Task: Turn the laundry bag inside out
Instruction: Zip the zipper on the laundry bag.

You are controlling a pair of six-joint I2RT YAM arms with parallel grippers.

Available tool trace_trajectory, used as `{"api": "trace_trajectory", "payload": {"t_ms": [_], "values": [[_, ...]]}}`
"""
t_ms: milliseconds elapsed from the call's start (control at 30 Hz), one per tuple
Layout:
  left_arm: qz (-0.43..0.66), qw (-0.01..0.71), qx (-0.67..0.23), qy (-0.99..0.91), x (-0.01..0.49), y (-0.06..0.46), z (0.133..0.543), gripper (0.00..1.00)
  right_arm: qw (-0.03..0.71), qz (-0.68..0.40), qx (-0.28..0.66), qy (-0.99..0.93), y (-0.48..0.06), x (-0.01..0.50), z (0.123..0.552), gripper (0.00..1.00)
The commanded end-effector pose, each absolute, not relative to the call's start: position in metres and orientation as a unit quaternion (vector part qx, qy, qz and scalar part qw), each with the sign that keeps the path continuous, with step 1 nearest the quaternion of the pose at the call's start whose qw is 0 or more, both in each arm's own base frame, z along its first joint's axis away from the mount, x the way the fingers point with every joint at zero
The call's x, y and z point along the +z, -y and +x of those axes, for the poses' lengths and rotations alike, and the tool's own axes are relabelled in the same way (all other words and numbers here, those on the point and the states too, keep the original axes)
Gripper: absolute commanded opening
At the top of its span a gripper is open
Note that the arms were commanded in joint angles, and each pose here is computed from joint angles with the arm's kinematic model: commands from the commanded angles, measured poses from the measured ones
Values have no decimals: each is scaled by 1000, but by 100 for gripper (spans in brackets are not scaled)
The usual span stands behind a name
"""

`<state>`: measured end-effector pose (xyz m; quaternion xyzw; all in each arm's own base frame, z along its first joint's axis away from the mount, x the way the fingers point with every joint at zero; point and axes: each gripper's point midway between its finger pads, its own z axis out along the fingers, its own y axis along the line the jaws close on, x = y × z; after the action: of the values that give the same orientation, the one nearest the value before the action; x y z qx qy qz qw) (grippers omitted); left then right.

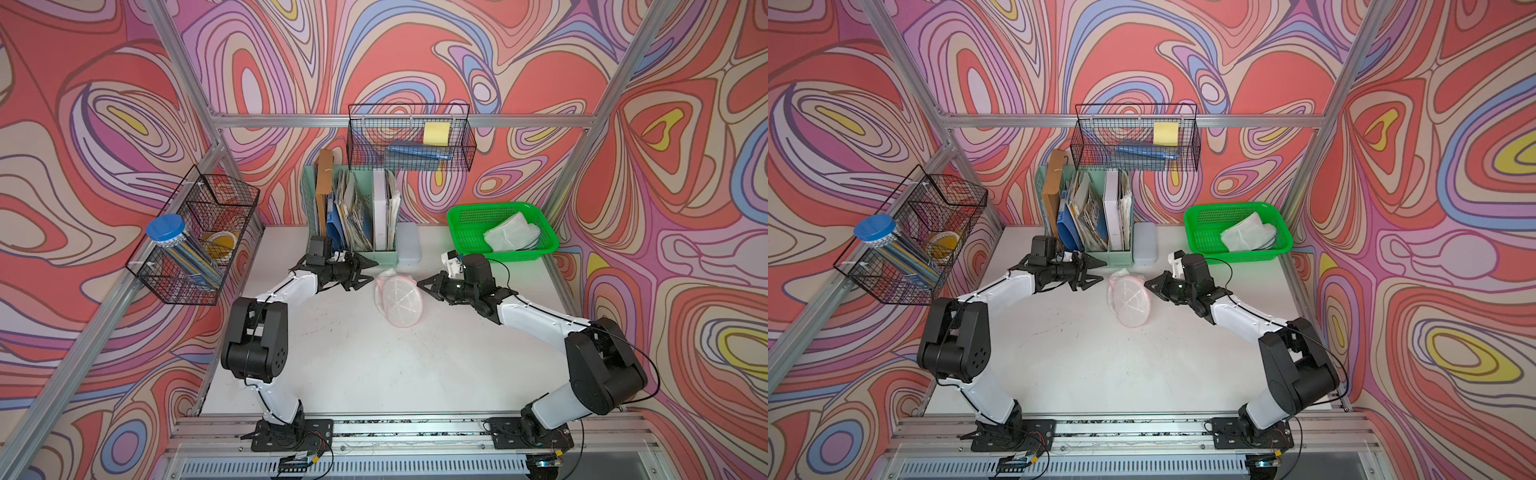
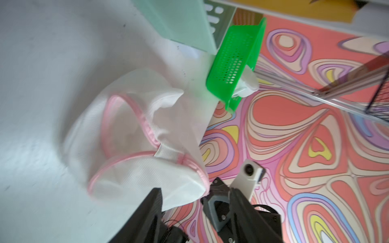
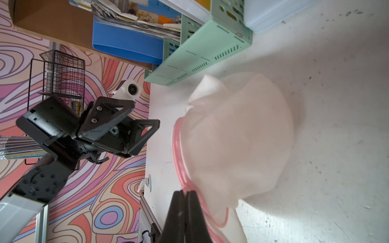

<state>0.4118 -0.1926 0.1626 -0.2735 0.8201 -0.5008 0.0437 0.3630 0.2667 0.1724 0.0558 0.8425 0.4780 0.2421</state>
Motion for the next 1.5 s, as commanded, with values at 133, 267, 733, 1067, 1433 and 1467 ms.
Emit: {"api": "trace_trajectory", "payload": {"t_ms": [133,267,733,1067,1433,1467], "values": [[-176,41,-362,-914,195,201,347,54,262,-7,442,-858,-290,171,358,0],[-192,-7,-378,-906,186,231,332,51,260,-27,431,-864,-298,164,353,0],[-260,-36,-397,-880,160,247,350,50,255,-53,414,-872,-307,145,337,0],[-248,-40,-370,-894,144,251,364,47,254,-60,409,-874,-311,140,338,0],[-225,-48,-355,-906,136,261,370,20,255,-77,397,-878,-314,140,337,0],[-224,-51,-354,-907,135,262,369,14,256,-76,395,-879,-313,140,337,0]]}}
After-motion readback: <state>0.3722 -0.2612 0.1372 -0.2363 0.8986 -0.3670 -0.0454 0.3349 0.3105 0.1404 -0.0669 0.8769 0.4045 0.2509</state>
